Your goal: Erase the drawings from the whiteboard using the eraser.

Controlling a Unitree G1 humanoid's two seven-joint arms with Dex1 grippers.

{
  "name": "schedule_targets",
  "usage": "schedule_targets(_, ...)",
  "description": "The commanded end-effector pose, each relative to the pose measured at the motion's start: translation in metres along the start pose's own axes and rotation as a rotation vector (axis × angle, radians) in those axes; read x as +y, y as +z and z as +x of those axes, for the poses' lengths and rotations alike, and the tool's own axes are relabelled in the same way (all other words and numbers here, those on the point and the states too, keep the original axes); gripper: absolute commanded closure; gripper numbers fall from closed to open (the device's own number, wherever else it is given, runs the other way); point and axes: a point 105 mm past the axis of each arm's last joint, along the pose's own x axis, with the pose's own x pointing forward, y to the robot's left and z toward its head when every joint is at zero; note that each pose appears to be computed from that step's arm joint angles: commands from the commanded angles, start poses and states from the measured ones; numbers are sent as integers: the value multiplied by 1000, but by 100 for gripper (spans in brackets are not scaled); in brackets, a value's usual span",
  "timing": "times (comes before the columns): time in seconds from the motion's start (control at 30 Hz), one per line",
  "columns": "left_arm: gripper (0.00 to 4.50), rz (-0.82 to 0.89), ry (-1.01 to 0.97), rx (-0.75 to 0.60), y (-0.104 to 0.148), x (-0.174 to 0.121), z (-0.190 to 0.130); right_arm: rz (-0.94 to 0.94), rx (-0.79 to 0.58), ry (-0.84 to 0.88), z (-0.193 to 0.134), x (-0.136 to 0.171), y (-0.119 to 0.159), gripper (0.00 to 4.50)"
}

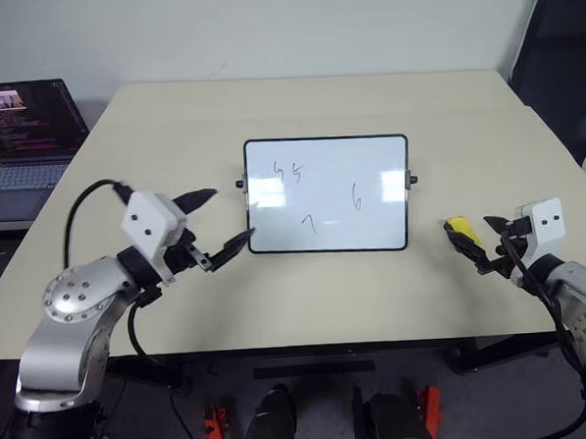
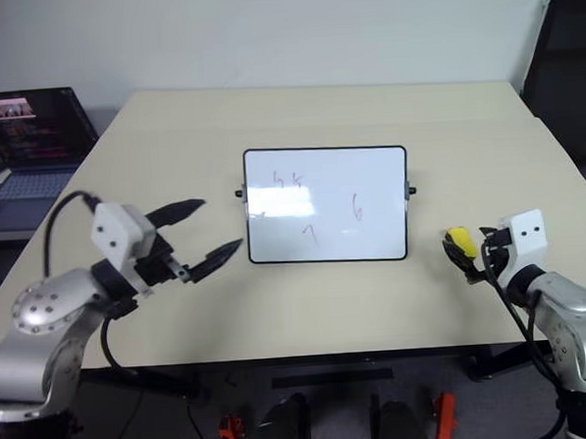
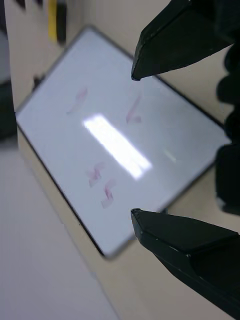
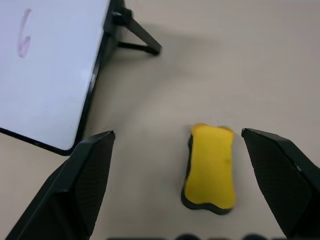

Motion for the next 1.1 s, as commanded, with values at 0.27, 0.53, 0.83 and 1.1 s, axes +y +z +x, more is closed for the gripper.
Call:
schedule_targets(0.27,0,27,-175,-22,16,6,7,8,5,-64,20,8,17,5)
schedule_targets(0.53,0,28,-125,-12,13,15,5,15,25,-86,29,4,13,5)
schedule_targets(0.83,0,31,-113,12,11,17,-2,68,59,-119,40,-4,-1,5)
schedule_targets(1.1,0,16,-108,28,8,16,-6,65,52,-138,42,-9,0,206)
